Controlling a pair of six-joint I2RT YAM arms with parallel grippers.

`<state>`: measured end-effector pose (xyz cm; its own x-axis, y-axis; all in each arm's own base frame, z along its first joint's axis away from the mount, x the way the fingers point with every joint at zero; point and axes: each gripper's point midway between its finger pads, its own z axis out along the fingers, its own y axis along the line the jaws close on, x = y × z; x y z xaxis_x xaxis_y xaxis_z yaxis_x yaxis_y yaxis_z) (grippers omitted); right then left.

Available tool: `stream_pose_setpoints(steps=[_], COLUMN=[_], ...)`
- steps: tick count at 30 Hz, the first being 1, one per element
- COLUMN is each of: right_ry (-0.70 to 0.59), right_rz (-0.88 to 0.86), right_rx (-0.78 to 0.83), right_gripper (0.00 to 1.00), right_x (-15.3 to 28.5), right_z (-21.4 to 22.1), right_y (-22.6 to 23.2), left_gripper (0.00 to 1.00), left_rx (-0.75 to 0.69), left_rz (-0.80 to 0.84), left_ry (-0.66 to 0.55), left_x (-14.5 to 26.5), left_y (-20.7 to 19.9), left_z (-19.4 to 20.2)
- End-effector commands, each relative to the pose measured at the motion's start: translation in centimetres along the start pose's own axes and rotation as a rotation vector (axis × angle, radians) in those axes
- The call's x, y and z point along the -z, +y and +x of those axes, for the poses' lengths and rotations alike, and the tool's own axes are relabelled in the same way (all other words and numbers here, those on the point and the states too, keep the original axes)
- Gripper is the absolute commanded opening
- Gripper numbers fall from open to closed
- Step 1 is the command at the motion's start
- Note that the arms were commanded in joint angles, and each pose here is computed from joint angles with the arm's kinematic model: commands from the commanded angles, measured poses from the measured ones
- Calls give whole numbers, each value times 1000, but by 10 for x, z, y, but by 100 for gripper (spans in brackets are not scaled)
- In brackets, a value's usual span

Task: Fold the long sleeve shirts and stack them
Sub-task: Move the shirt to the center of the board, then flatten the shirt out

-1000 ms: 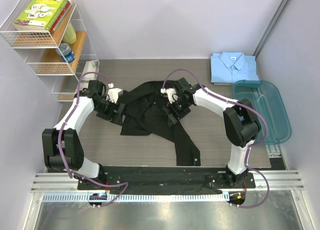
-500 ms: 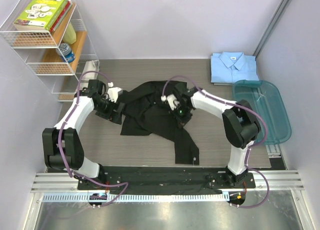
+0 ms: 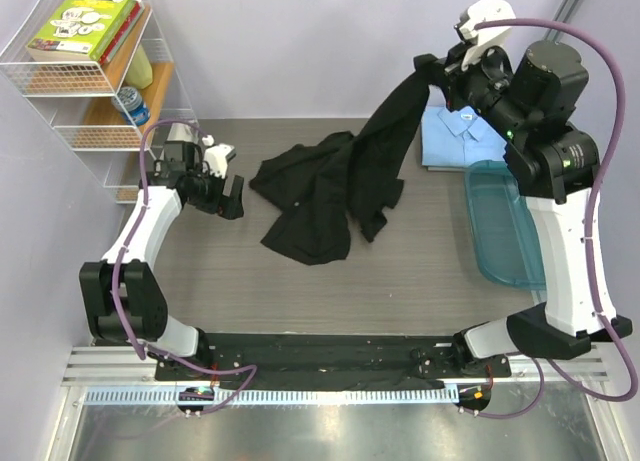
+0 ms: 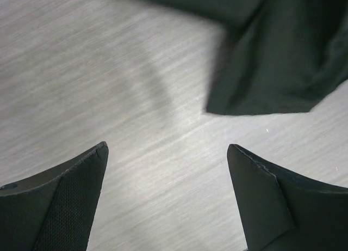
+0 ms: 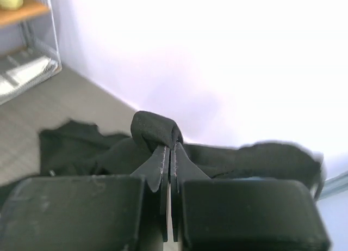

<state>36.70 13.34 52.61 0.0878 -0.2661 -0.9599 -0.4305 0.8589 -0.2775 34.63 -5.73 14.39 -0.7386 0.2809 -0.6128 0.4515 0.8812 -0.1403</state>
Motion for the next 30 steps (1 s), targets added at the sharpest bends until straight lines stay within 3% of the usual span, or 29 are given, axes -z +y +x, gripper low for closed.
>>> stream_pose_setpoints(steps=[1, 7, 10, 12, 15, 20, 22, 25, 26, 28, 29, 30], right_ry=[78, 62, 54, 51, 63, 43, 40, 19, 20, 0, -6, -20], right_rz=[63, 106, 120, 121, 162, 184, 193, 194, 195, 213, 215, 225], right_rx=[20, 48, 52, 53, 58, 64, 72, 80, 83, 95, 98, 103], right_gripper=[1, 1, 1, 1, 1, 1, 1, 1, 1, 1, 1, 1], right_x=[-30, -30, -29, -30, -28, -22, -20, -12, -10, -2, 1, 9], right_z=[32, 24, 21, 21, 23, 17, 15, 8, 9, 1, -1, -7], right_y=[-12, -22, -24, -25, -32, -36, -38, -38, -38, -41, -41, -43], left_gripper=[90, 87, 78, 77, 79, 93, 93, 77, 57, 33, 11, 5], left_rx=[-15, -13, -12, -92, -255, -335, -359, -403, -412, -403, -388, -338], left_rz=[-23, 49, 213, 224, 201, 137, 100, 50, 27, -14, -8, -4], left_ry=[-76, -43, -6, 45, 125, 218, 240, 282, 305, 350, 354, 331], left_x=[-13, -37, -50, -59, -79, -111, -120, -132, -134, -126, -119, -104], left_y=[13, 13, -27, -44, -83, -102, -105, -107, -103, -93, -90, -80], left_z=[-22, -24, -20, -7, 17, 41, 48, 58, 62, 65, 65, 58])
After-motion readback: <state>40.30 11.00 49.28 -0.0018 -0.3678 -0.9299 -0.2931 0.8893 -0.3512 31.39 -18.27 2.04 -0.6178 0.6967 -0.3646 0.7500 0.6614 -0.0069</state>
